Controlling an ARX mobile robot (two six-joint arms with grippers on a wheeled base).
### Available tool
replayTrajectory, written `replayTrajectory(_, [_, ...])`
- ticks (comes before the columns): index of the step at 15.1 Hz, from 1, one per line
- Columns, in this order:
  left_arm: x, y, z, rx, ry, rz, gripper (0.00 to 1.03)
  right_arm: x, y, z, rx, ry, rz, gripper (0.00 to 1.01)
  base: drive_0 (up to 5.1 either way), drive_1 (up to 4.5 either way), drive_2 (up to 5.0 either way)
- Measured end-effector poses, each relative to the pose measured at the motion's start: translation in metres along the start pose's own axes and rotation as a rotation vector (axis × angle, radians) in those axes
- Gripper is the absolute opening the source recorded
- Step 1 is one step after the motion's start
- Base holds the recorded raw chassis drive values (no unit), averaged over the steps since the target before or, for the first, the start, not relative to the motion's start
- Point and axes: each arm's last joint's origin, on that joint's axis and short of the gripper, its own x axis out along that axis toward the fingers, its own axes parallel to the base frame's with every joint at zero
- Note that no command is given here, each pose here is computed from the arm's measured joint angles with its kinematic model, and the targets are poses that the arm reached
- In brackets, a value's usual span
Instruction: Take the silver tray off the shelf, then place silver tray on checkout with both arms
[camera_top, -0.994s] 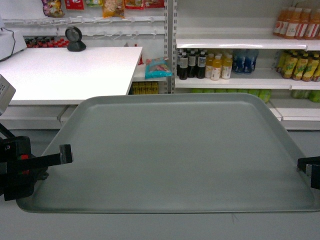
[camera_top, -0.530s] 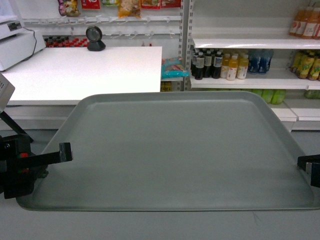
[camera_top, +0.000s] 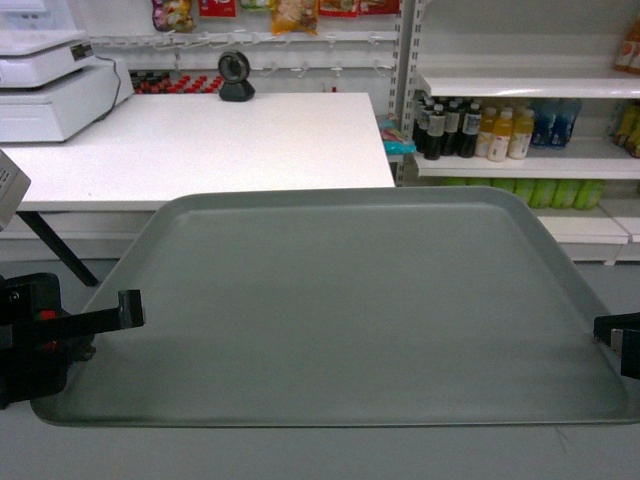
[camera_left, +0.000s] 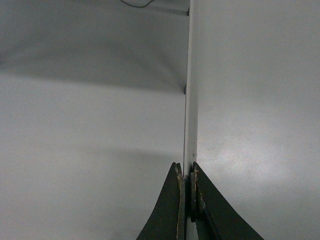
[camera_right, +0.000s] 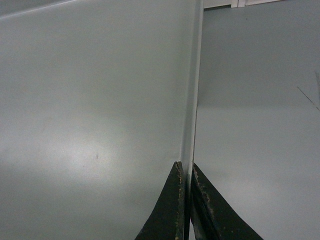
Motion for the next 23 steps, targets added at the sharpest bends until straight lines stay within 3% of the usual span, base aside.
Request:
replayTrajectory(7, [-0.0001, -0.0001, 0.0001, 0.000, -0.001, -0.001, 0.03, 0.0001, -0.0001, -0.0001, 0.000, 0.001, -0.001, 0.02, -5.0, 2.45, 2.5])
replayTrajectory(10, [0.0002, 0.0011, 0.0006, 0.000, -0.003, 0.003, 0.03, 0.0001, 0.0002, -0.0001, 0.003, 0.000, 0.001, 0.02, 0.0, 0.00, 0.0])
replayTrajectory(23, [-0.0003, 0.0004, 0.0002, 0.001, -0.002, 0.000, 0.03, -0.0006, 0.0000, 0.0002, 0.004, -0.001, 0.000, 0.02, -0.1, 4.19, -4.3])
